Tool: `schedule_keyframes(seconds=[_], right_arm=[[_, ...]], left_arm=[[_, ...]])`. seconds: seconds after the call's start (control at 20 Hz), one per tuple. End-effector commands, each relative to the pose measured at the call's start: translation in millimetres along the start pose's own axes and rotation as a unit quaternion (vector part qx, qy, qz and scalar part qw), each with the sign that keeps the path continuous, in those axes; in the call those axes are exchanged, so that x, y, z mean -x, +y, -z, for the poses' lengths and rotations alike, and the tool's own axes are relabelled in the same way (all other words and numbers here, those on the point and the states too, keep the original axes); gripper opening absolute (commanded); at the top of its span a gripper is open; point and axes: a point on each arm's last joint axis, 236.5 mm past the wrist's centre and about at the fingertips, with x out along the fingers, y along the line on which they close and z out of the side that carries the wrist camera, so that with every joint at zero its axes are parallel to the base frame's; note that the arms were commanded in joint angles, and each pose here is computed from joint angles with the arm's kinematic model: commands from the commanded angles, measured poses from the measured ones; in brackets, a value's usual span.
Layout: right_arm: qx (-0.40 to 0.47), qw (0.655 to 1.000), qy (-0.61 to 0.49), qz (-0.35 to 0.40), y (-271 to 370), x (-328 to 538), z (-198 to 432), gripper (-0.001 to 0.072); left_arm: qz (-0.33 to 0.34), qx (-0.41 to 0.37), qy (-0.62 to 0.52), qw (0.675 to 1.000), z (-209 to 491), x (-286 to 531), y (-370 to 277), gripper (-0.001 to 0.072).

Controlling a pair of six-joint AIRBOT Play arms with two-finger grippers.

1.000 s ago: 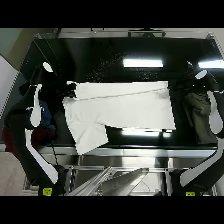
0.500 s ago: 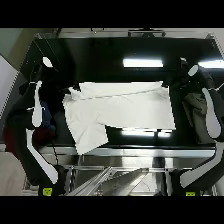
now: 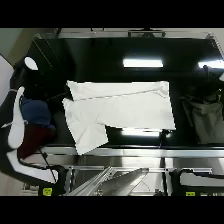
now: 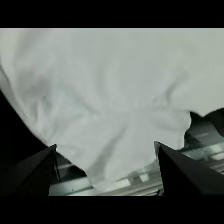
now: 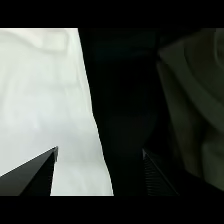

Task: Fold the shirts.

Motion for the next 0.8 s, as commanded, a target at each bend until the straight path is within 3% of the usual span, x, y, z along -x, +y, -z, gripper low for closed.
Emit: schedule_keyframes(seconds=[0.0,0.35,0.75], right_arm=[[-0.040,0.997,0.041,-0.054,-9.0,-15.1,75.9,0.0595],[-0.033,0.983,0.112,-0.139,14.2,-72.7,110.8,0.0594],[-0.018,0.977,0.119,-0.178,27.2,-89.7,110.3,0.0577]], left_arm=[[0.001,0.006,-0.010,1.000,75.8,-16.7,-1.5,0.0677],[0.006,0.017,-0.002,1.000,166.3,-56.6,2.4,0.0677],[0.010,0.066,-0.028,0.997,188.3,-103.5,31.0,0.0676]])
